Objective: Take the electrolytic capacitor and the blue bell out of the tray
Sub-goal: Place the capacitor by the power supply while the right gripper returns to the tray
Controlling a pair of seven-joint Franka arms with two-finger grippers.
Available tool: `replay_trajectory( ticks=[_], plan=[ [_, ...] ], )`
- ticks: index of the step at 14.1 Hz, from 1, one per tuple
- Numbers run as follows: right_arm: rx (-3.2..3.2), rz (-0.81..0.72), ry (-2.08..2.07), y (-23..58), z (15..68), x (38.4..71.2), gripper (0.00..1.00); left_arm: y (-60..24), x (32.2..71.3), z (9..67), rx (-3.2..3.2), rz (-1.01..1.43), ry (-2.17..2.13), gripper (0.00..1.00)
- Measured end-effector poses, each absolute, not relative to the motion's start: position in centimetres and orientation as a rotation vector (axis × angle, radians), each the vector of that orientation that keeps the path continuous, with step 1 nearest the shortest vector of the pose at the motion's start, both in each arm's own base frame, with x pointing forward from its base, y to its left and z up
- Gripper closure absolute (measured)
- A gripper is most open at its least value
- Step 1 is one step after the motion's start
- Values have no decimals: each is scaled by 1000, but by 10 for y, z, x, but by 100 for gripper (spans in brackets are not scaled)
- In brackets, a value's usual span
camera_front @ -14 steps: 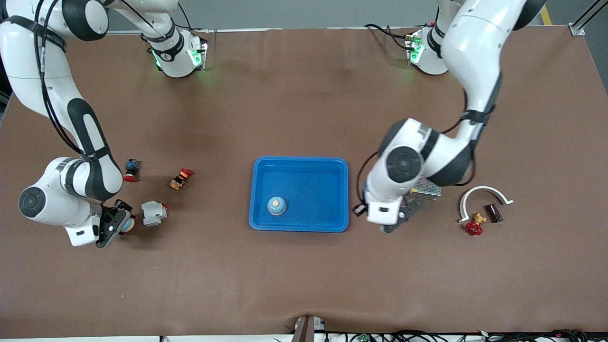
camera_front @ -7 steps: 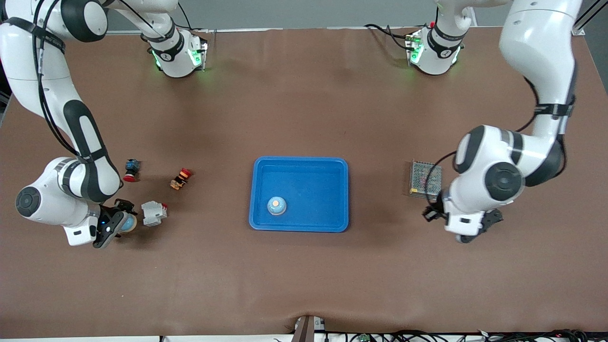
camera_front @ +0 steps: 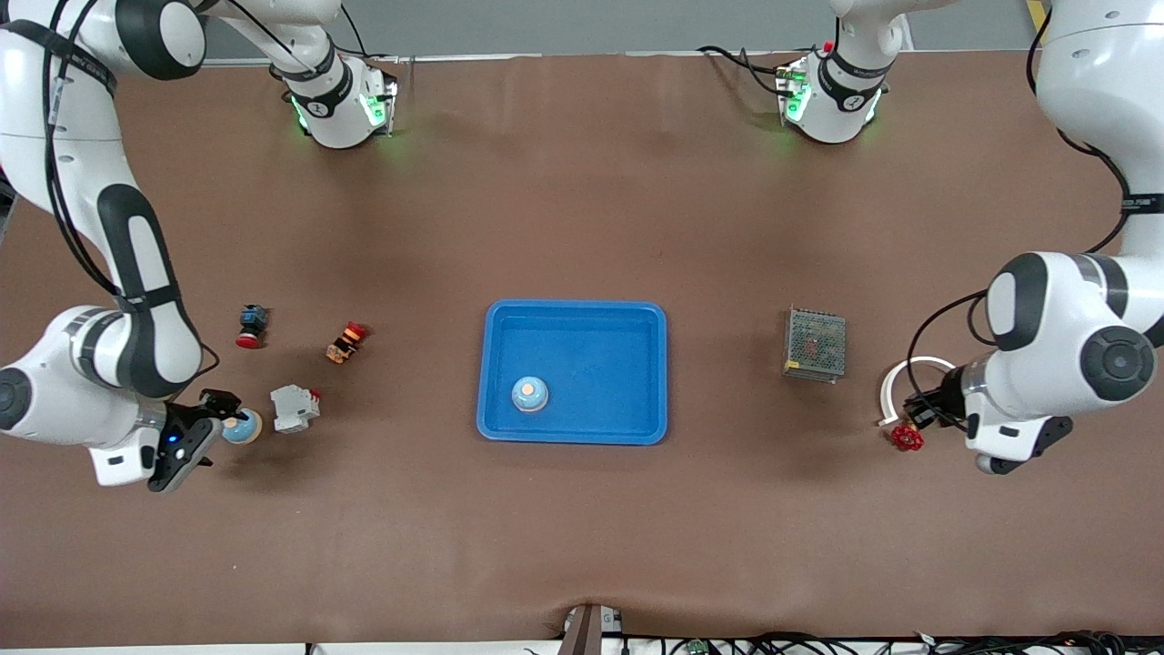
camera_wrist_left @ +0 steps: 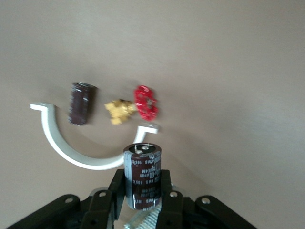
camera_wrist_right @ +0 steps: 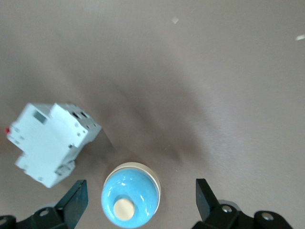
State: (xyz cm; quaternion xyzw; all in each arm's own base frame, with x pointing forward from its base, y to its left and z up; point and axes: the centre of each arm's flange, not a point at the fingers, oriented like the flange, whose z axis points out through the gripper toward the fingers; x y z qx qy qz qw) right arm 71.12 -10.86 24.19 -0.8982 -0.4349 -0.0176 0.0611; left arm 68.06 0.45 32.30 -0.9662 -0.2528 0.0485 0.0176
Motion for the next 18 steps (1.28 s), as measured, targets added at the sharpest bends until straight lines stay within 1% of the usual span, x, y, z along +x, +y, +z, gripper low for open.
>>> replay_trajectory(
  ticks=[3,6,11,15,18],
  plan=[
    [-2773,-17,-1116,-85,276,718,0,43,654,310,-2980,229,-757,67],
    [-2856,42,-837,-31,306,722,0,49,616,292,-2948,319,-753,67],
    [-2949,33,-395,82,362,716,0,43,558,240,-2967,283,-737,67],
    [-2952,74,-125,155,368,704,0,40,532,215,-2976,282,-728,67],
    [-2956,80,-30,221,370,688,0,49,521,202,-2981,236,-721,67]
  ],
)
